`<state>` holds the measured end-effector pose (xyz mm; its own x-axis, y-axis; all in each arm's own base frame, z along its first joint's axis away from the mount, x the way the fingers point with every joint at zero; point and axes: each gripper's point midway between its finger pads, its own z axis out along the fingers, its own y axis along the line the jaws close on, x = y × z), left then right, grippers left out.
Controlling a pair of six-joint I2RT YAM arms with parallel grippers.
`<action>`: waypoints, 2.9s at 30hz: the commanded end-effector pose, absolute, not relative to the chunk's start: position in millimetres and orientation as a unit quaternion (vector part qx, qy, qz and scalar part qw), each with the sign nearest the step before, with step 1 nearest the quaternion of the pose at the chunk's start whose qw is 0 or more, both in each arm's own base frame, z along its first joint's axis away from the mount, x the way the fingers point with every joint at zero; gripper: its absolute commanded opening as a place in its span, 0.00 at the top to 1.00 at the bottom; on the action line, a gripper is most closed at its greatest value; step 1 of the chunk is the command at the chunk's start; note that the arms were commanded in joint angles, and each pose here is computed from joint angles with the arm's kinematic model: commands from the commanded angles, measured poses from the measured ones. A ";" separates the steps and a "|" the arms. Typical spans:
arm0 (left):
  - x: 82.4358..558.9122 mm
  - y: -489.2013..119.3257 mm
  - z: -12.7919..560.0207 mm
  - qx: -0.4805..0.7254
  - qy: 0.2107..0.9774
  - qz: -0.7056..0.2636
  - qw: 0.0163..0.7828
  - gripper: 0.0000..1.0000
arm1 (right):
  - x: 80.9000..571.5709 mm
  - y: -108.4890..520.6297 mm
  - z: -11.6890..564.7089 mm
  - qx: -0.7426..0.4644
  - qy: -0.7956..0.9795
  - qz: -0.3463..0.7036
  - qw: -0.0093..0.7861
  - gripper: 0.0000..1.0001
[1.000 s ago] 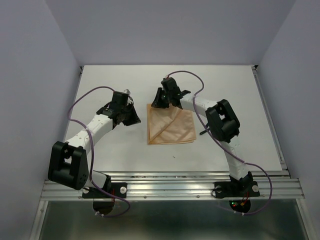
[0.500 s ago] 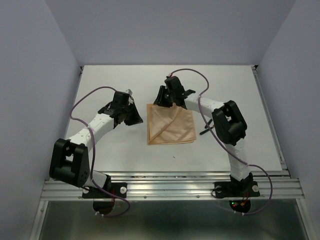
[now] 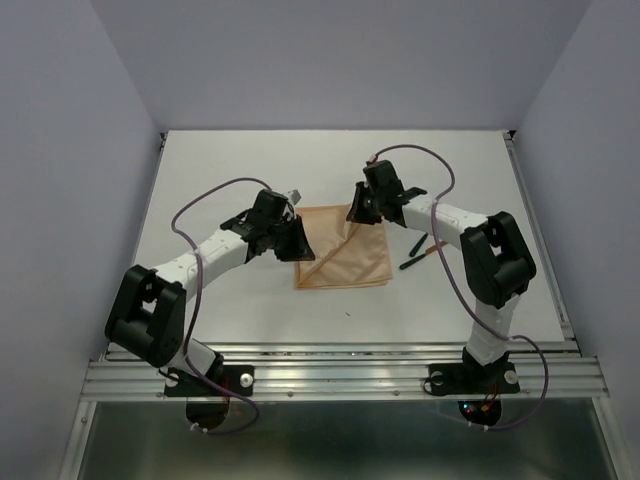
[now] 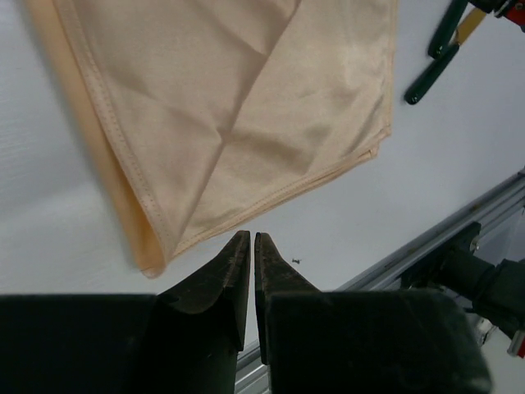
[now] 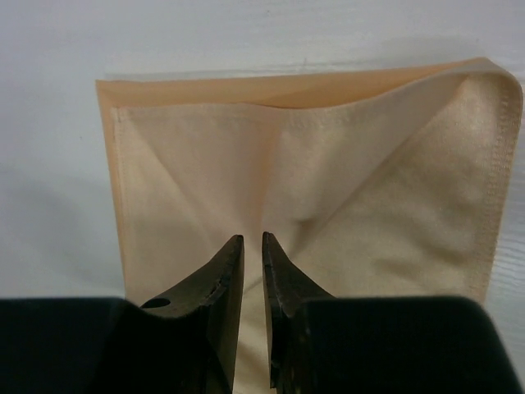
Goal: Fold the napkin into a case and place the utensils inside
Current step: Smooth out the upper triangle-folded napkin at the center of the board.
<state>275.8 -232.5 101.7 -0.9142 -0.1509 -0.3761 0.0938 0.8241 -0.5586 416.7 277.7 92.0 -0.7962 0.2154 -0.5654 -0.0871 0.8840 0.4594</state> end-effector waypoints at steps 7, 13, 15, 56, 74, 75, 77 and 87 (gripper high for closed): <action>246.7 -256.3 81.0 0.054 0.933 -0.324 0.149 0.83 | 438.6 255.1 77.2 0.034 0.926 0.202 0.317 0.80; 252.9 -252.3 66.2 0.046 0.942 -0.299 0.146 0.85 | 454.9 252.2 66.0 0.041 0.928 0.198 0.314 0.80; 255.3 -252.1 63.8 0.044 0.944 -0.294 0.145 0.85 | 457.1 252.0 63.7 0.042 0.928 0.194 0.314 0.80; 285.6 -234.2 67.0 0.019 0.956 -0.227 0.184 0.87 | 496.9 218.6 80.2 0.099 0.914 0.170 0.355 0.80; 358.0 -225.9 85.1 -0.035 0.948 -0.222 0.227 0.87 | 507.1 217.3 92.1 0.108 0.907 0.177 0.367 0.80; 364.3 -224.1 82.9 -0.040 0.948 -0.219 0.227 0.87 | 507.6 217.3 93.5 0.109 0.906 0.177 0.369 0.80; 372.8 -217.5 79.6 -0.051 0.949 -0.210 0.231 0.87 | 509.0 213.2 94.1 0.112 0.906 0.177 0.369 0.80; 398.0 -194.2 75.4 -0.076 0.951 -0.167 0.248 0.89 | 500.3 213.7 100.3 0.108 0.905 0.186 0.366 0.80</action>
